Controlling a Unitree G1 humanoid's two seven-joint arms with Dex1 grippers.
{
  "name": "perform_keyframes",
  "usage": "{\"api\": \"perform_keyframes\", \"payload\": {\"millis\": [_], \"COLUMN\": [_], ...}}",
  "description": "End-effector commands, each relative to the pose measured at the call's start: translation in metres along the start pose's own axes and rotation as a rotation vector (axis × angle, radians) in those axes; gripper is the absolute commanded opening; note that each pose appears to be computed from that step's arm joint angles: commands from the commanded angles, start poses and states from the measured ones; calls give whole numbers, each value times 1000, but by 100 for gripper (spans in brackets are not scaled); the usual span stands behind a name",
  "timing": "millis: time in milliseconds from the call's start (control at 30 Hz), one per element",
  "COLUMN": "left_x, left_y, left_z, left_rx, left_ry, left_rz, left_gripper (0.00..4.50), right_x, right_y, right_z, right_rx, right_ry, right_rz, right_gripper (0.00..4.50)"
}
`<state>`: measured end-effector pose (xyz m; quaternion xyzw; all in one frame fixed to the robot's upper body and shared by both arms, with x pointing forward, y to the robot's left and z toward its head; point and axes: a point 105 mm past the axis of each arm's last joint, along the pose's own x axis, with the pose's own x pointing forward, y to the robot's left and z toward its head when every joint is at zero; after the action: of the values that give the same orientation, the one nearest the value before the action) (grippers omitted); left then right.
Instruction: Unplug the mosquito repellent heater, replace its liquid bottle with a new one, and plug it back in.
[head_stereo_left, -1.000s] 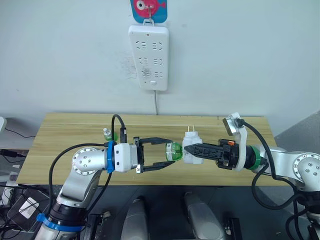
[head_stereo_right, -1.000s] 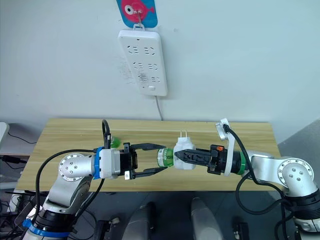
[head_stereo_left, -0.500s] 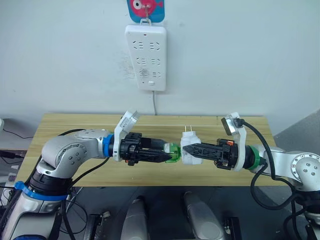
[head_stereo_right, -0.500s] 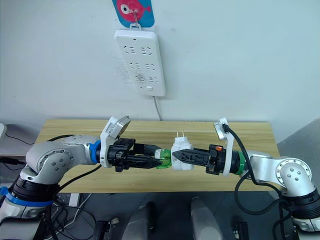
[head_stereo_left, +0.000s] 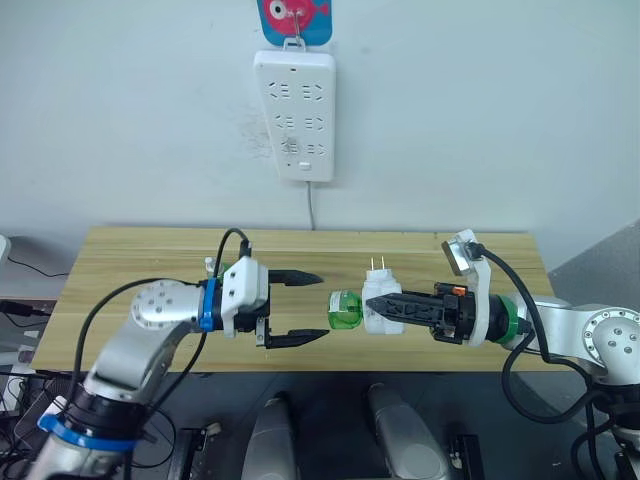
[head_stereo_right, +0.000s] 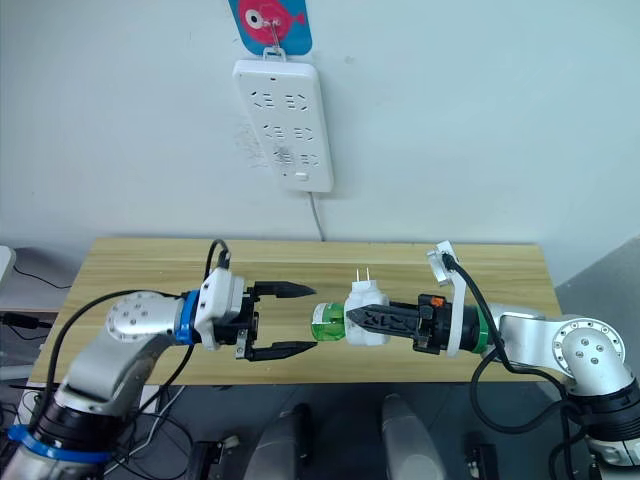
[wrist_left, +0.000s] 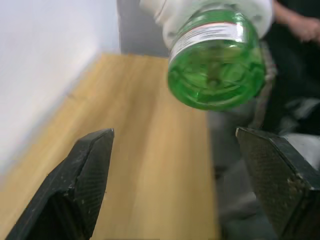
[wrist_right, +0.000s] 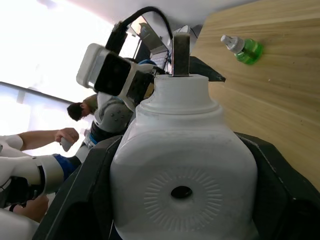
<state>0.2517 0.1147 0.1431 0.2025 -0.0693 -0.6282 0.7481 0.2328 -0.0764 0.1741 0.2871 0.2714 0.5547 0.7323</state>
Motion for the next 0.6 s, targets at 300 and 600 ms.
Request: {"api": "perform_keyframes", "payload": {"millis": [300,600], "left_x": [17,22], "left_y": [-11,-15], "left_z": [31,26], "left_rx": [327,264], "left_ry": [-201,-183], "left_rz": [69,26], "left_gripper": [418,290], "right_x": [2,2], "right_y": [15,15], "right_z": [1,2], "right_rx": [-28,-28], "right_ry": [6,5], "right_rz": [63,62], "right_gripper": [303,303]}}
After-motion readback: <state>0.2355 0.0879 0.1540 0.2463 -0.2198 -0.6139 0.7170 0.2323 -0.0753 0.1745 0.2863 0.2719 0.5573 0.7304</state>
